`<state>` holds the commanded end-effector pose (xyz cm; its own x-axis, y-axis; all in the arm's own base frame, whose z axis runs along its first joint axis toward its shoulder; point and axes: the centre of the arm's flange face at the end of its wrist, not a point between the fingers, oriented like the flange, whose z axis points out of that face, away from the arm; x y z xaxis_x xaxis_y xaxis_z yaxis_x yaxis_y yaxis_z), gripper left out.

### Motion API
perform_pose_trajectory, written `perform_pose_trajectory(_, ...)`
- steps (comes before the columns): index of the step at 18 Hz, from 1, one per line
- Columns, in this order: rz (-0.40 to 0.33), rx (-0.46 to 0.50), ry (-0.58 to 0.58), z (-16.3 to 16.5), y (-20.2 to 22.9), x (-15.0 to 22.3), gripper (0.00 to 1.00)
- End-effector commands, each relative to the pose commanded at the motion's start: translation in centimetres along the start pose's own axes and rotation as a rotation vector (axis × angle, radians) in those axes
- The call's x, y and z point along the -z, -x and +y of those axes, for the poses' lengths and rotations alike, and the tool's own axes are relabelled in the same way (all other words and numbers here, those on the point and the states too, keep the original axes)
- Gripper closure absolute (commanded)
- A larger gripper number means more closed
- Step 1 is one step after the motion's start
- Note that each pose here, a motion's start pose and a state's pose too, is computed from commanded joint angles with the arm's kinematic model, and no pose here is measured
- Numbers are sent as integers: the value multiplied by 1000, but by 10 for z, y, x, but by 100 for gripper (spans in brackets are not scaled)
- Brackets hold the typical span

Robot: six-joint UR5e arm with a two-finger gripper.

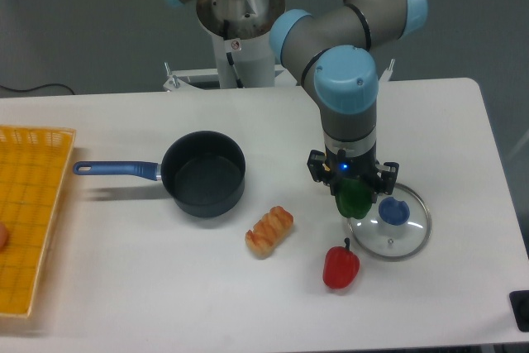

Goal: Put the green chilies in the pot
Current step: 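Lift the grasped green chili up from beside the glass lid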

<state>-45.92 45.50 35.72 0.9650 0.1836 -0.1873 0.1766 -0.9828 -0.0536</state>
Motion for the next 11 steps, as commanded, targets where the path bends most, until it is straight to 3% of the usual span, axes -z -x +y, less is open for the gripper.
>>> perform_pose_trajectory(11,6,13,5,1,-3,-3,63)
